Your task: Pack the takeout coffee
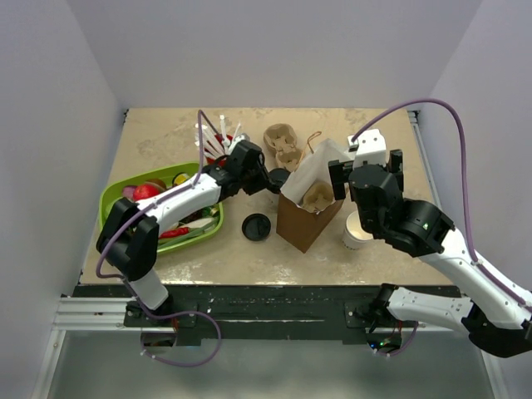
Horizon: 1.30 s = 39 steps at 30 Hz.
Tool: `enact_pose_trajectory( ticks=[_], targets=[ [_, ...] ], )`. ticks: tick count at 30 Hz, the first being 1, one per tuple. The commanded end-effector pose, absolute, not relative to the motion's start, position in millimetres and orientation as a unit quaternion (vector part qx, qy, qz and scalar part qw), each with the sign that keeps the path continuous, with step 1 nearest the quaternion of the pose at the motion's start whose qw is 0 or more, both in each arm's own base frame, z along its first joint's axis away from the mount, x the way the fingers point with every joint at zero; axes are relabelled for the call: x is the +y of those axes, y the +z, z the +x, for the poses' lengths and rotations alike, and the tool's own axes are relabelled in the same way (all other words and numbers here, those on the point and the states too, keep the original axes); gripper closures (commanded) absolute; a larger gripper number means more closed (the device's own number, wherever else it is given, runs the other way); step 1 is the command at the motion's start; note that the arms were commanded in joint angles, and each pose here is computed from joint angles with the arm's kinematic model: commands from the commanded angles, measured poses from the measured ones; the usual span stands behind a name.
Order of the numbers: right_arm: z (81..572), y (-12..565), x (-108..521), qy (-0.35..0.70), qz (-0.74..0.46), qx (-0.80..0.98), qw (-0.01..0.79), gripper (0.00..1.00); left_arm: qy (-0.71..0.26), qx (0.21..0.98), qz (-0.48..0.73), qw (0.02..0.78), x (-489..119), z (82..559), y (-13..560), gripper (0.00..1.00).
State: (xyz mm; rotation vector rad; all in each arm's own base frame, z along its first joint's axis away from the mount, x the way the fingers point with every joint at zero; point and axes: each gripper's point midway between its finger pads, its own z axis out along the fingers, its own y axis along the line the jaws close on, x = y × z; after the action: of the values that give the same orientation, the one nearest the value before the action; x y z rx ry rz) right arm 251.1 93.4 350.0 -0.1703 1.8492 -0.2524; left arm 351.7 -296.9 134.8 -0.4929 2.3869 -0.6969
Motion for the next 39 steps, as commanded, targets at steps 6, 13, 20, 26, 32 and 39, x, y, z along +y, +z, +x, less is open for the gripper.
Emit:
enact_pose_trajectory(
  ticks=[6,13,20,26,32,39],
  targets=[
    [253,369,79,-0.129,-0.032,0.778,0.614,0.02,-0.262,0.913,-0.051,0.308,-310,385,155,0.59],
    [251,371,74,-0.132,-0.024,0.776,0.616,0.02,-0.234,0.906,-0.051,0.35,-298,399,174,0.57],
    [251,371,71,-0.144,-0.023,0.777,0.613,0.02,-0.254,0.899,-0.071,0.349,-295,388,188,0.51],
    [252,370,71,-0.146,-0.025,0.777,0.612,0.02,-0.274,0.898,-0.133,0.319,-294,376,176,0.52],
    [254,371,72,-0.145,-0.025,0.773,0.617,0.02,-0.281,0.901,-0.137,0.301,-308,374,168,0.53],
    [252,371,67,-0.152,-0.019,0.771,0.618,0.02,-0.269,0.912,-0.131,0.281,-311,367,154,0.36]
  ],
)
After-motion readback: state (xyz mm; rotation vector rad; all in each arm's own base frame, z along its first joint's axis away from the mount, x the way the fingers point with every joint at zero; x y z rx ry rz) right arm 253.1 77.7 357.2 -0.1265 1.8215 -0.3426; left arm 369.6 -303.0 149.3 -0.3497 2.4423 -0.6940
